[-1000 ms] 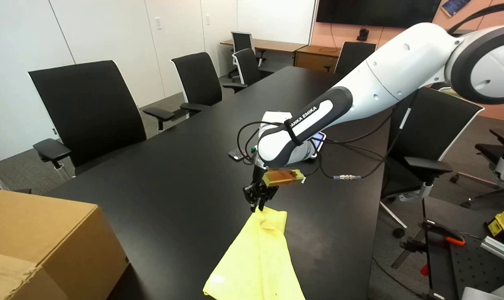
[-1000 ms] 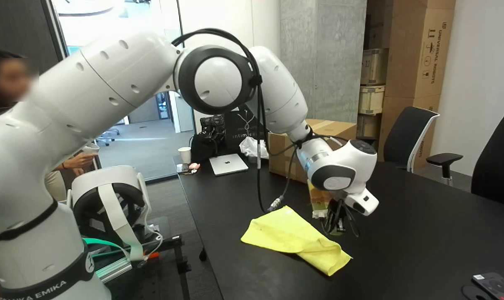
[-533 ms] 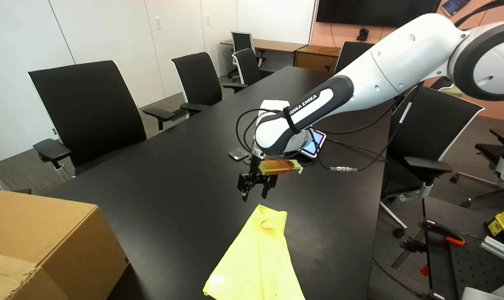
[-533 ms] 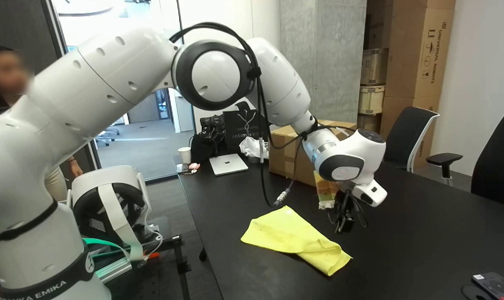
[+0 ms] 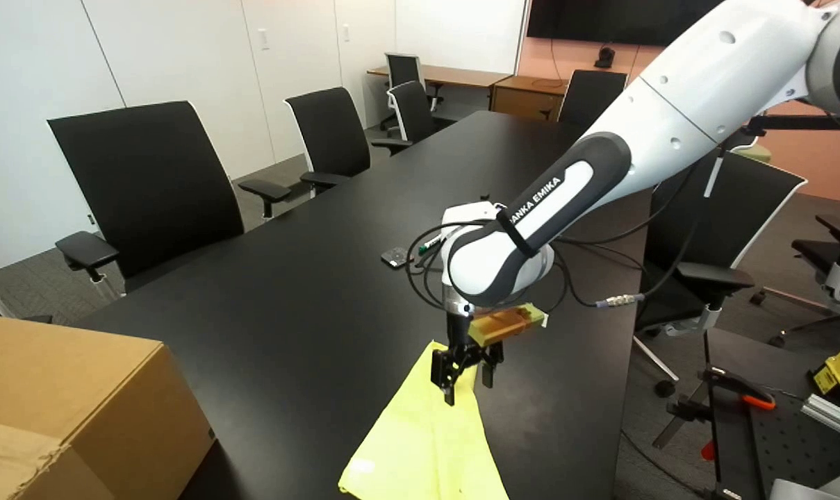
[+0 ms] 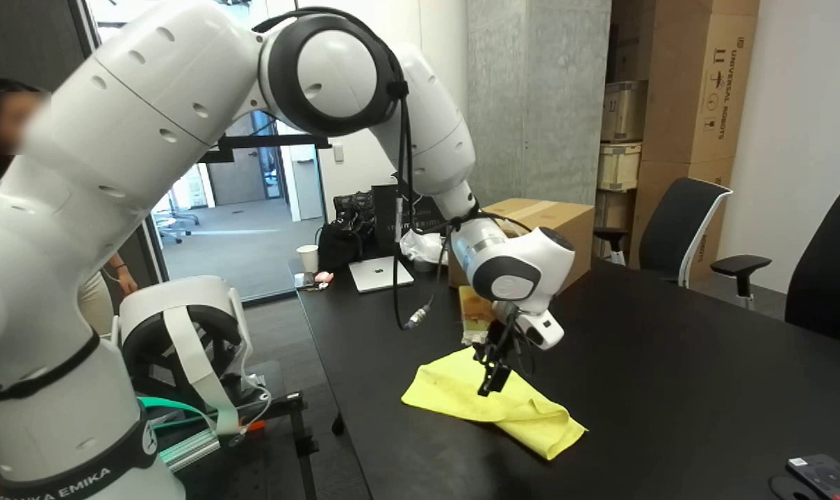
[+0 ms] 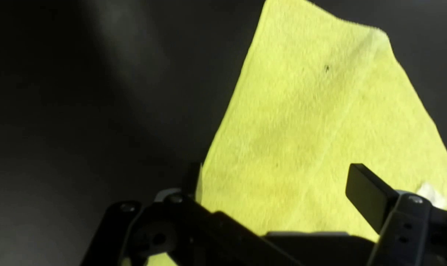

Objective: Fold the yellow towel

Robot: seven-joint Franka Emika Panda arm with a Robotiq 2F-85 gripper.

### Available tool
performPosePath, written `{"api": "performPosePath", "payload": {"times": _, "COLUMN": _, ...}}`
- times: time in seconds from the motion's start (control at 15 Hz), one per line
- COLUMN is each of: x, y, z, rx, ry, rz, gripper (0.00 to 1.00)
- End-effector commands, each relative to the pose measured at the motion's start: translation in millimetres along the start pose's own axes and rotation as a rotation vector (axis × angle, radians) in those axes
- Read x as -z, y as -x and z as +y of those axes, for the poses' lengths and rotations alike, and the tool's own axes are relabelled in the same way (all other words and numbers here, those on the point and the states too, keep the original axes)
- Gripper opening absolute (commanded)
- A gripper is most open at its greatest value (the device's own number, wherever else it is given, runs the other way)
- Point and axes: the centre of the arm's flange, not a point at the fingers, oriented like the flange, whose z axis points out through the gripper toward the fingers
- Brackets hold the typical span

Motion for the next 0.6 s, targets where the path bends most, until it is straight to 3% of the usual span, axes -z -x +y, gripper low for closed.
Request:
{"api": "performPosePath", "payload": {"times": 0.0, "x": -21.2, "y": 63.9, "z": -22.3, "rx": 0.068, "ry": 0.045, "rz": -0.044, "gripper": 1.0}}
{"api": "performPosePath", "payload": {"times": 0.27, "x": -62.1, "y": 107.7, "z": -42.3, "rx": 0.148, "ry": 0.077, "rz": -0.071, "gripper": 1.0}}
{"api": "performPosePath", "payload": {"times": 0.53, "x": -92.1, "y": 125.5, "z": -47.8, "rx": 0.209, "ry": 0.078, "rz": -0.034, "gripper": 1.0}}
